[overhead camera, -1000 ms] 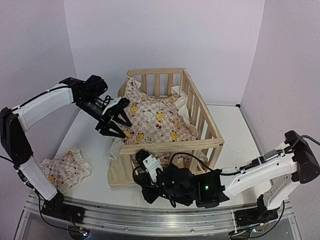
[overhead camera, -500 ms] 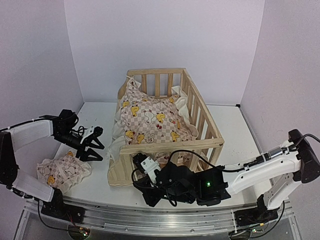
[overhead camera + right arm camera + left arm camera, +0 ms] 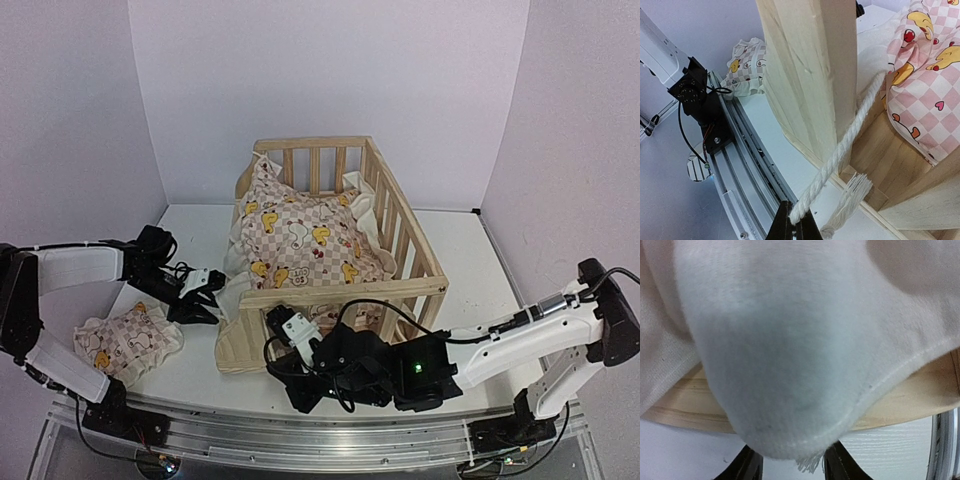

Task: Set up the pet bed

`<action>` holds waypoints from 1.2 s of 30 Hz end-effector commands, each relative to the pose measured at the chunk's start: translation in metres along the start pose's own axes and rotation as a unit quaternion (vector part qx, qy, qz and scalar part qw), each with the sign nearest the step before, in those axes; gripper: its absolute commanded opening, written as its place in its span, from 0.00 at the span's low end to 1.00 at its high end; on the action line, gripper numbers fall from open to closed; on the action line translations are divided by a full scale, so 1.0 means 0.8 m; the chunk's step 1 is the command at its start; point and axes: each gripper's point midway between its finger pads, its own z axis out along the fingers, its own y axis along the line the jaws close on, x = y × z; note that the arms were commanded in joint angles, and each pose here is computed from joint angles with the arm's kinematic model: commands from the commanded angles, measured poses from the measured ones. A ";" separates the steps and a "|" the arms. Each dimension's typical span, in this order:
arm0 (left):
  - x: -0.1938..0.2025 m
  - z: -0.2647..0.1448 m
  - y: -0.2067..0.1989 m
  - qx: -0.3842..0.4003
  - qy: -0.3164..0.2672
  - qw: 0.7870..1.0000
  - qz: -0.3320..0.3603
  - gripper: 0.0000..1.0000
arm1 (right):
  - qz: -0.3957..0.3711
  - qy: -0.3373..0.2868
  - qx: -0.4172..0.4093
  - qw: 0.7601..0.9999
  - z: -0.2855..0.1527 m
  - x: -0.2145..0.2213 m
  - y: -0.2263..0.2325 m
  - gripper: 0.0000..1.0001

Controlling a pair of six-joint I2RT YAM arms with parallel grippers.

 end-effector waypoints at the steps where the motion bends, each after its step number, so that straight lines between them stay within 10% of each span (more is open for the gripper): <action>1: -0.019 -0.003 -0.002 0.017 -0.018 1.000 0.009 0.06 | 0.018 -0.034 -0.020 0.999 -0.022 -0.042 0.012 0.00; 18: -0.229 -0.191 -0.058 0.071 -0.147 0.982 0.100 0.00 | -0.010 0.019 -0.118 0.993 -0.086 -0.093 0.062 0.00; 30: -0.338 -0.252 -0.048 0.058 -0.278 0.955 0.082 0.00 | 0.013 -0.021 -0.178 0.984 -0.104 -0.171 0.072 0.00; 36: -0.334 -0.203 -0.087 0.111 -0.263 0.952 0.109 0.00 | 0.038 -0.033 -0.212 0.976 -0.086 -0.214 0.071 0.00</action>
